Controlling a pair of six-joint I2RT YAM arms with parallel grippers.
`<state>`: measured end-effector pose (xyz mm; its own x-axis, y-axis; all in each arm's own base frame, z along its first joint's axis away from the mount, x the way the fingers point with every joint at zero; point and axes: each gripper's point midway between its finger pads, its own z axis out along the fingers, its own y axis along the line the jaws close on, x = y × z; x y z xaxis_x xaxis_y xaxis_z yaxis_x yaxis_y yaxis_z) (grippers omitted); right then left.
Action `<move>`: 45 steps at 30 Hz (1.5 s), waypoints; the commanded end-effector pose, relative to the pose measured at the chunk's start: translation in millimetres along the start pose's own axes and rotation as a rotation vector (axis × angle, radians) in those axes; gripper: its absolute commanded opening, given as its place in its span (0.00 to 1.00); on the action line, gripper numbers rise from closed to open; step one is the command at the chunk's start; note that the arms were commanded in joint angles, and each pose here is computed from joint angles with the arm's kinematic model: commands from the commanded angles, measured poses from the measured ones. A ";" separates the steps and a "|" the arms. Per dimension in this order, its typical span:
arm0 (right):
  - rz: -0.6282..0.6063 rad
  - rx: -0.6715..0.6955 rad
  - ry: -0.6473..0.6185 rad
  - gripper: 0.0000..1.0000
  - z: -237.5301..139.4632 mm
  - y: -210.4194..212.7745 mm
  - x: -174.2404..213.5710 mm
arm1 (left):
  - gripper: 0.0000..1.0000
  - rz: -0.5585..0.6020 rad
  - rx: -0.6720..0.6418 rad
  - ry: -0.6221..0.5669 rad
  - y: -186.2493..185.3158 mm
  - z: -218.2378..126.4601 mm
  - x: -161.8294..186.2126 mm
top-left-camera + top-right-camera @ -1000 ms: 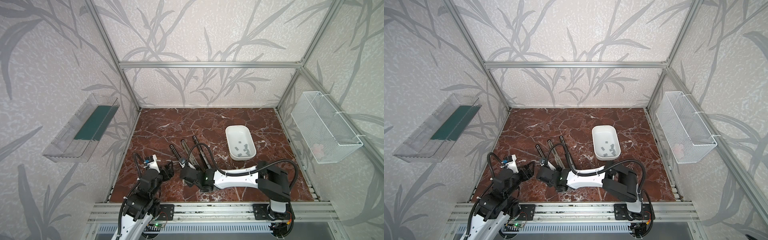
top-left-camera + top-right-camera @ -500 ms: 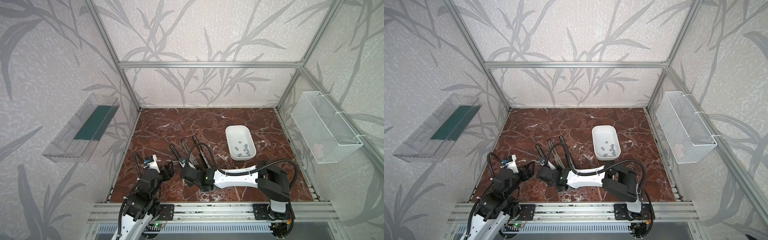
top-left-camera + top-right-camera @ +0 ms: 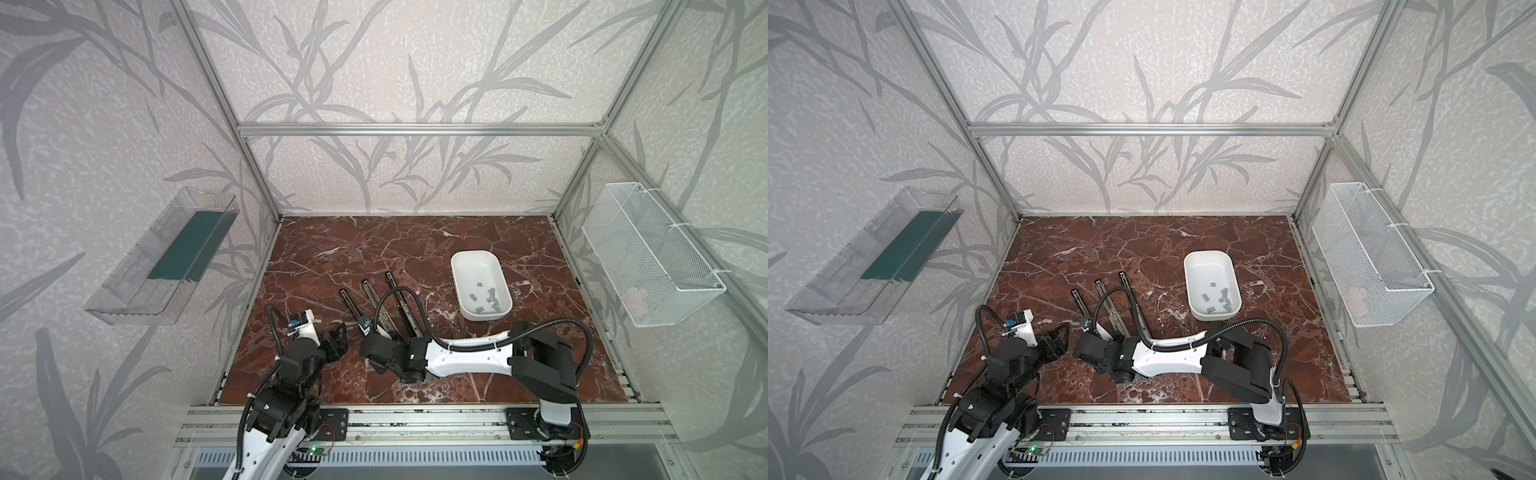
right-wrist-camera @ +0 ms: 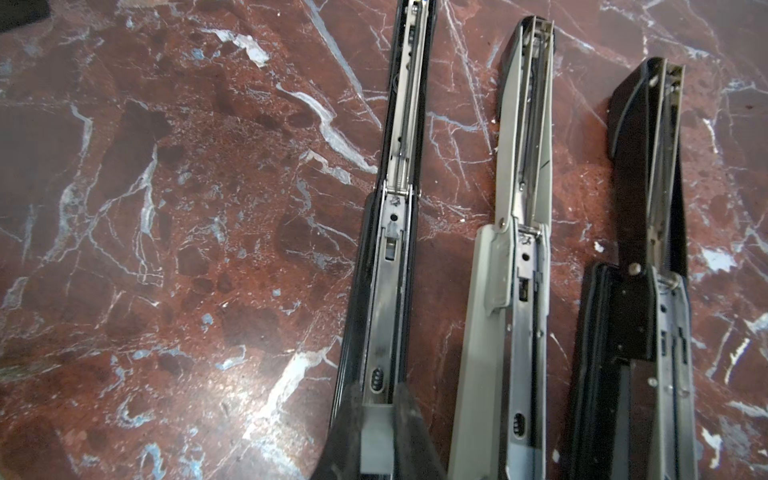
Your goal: Load the staples into the stapler
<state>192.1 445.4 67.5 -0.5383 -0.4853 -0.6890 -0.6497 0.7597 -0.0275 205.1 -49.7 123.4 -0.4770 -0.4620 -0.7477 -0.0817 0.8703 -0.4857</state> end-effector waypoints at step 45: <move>0.033 -0.017 0.032 0.06 1.7 2.8 6.8 | 0.76 -0.019 -0.026 -0.019 7.2 -0.2 -0.4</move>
<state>188.1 446.4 63.9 -0.5666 -0.4714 -0.6758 -0.6442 0.7648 0.0066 204.9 -49.6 125.3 -0.4687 -0.4650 -0.7510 -0.0767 0.8684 -0.4899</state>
